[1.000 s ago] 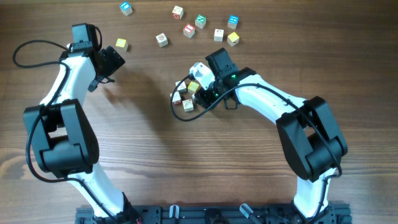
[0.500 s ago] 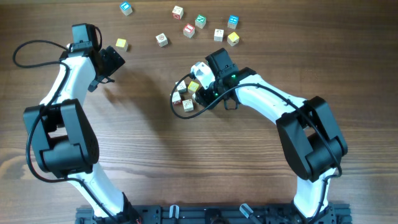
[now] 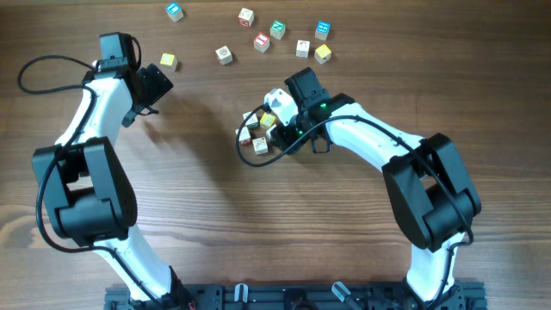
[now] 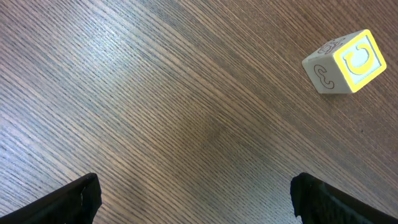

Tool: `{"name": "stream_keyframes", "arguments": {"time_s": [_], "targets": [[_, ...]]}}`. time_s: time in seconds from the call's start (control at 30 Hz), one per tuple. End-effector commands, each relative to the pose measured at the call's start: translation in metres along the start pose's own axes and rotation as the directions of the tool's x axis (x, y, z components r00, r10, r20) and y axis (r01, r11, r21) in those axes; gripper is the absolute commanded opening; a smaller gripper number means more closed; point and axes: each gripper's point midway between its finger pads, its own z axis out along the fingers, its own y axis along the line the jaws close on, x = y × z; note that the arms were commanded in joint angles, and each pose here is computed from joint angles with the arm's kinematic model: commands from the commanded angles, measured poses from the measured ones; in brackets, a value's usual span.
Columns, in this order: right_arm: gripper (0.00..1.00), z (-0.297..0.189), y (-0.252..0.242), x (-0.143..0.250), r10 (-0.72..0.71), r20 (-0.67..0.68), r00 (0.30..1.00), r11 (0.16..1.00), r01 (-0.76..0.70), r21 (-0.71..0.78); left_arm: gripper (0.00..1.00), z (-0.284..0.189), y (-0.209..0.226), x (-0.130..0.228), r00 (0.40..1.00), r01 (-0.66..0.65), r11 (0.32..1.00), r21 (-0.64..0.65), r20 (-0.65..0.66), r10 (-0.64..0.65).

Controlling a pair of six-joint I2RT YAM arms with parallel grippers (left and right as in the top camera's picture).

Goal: Form a circle

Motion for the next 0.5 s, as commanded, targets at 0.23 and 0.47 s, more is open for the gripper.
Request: {"name": "stream_keyframes", "arguments": {"time_s": [0.23,0.47], "targets": [[0.49,-0.0017,0.0018,-0.0102,-0.006,0.037,0.999,1.000,0.006,-0.002,1.00,-0.0084,-0.0037,-0.0076,1.000,-0.005,1.000,0.016,0.023,0.004],[0.50,-0.0016,0.0020,-0.0112,0.024,0.040,0.999,1.000,-0.024,-0.003,1.00,-0.0084,-0.0037,-0.0076,1.000,-0.005,1.000,0.016,0.023,0.004]]}}
